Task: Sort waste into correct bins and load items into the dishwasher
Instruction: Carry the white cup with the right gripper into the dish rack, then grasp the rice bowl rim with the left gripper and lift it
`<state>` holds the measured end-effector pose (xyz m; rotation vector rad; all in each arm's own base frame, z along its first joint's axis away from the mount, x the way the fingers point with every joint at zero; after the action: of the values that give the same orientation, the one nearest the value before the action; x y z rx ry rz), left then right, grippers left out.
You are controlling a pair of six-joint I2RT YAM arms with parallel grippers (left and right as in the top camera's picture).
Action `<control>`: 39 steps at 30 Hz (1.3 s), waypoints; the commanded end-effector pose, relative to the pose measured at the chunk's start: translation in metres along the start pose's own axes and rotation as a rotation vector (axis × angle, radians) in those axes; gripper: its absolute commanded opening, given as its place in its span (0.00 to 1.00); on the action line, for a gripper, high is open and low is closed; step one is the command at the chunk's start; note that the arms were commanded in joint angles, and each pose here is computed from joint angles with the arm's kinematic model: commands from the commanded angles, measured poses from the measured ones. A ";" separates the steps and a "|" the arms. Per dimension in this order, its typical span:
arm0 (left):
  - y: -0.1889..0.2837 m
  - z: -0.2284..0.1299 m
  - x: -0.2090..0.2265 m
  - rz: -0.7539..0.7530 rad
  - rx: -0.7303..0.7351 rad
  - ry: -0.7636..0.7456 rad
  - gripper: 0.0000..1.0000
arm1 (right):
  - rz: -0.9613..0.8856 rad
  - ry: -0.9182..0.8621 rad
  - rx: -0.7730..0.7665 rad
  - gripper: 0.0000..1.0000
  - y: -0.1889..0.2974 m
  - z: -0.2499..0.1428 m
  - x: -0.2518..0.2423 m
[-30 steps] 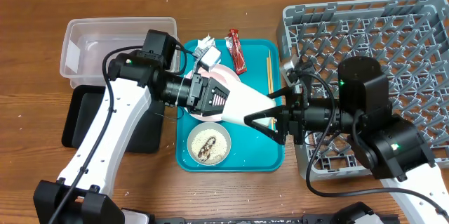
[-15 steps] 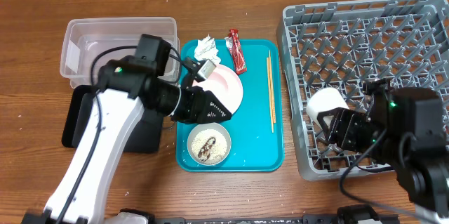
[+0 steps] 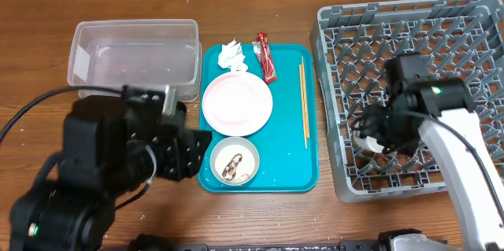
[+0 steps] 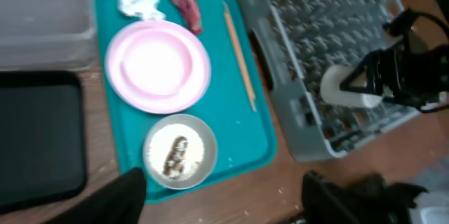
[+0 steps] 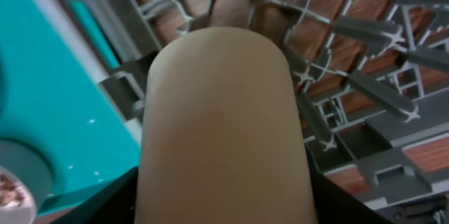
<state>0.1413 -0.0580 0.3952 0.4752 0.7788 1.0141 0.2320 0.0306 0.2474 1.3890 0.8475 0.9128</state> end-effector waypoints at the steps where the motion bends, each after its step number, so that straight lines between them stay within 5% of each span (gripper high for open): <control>1: 0.012 -0.004 0.006 0.118 -0.044 0.008 0.78 | -0.026 -0.011 0.065 0.68 -0.011 0.005 0.004; 8: 0.003 -0.009 0.010 0.127 0.023 0.026 0.74 | 0.020 0.027 0.071 0.89 -0.011 0.005 0.007; 18: -0.079 -0.043 0.044 0.175 0.275 0.134 0.61 | 0.492 0.153 -0.237 0.92 0.068 -0.023 0.013; 23: -0.134 -0.057 0.044 0.062 0.356 0.115 0.57 | 0.702 0.274 -0.352 0.95 0.101 -0.041 0.014; 31: -0.225 -0.076 -0.003 0.073 0.489 -0.156 0.48 | 0.695 0.269 -0.324 0.96 0.099 -0.047 0.011; 39: -0.290 -0.109 -0.009 0.187 0.597 -0.160 0.42 | 0.662 0.251 -0.258 0.96 0.089 -0.042 0.013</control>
<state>0.2166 -0.1994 0.1478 1.1049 0.8899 0.8044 0.1948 0.0573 0.3324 1.3607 0.4221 1.6458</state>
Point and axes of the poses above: each gripper's point midway between its finger pads, its own y axis back along the fingers, its own x axis along the line the jaws close on, z = x × y, the point moved 10 cm from there along y, back along the fingers, and after that the axes turned 4 degrees about -y, right-handed, at the moved point
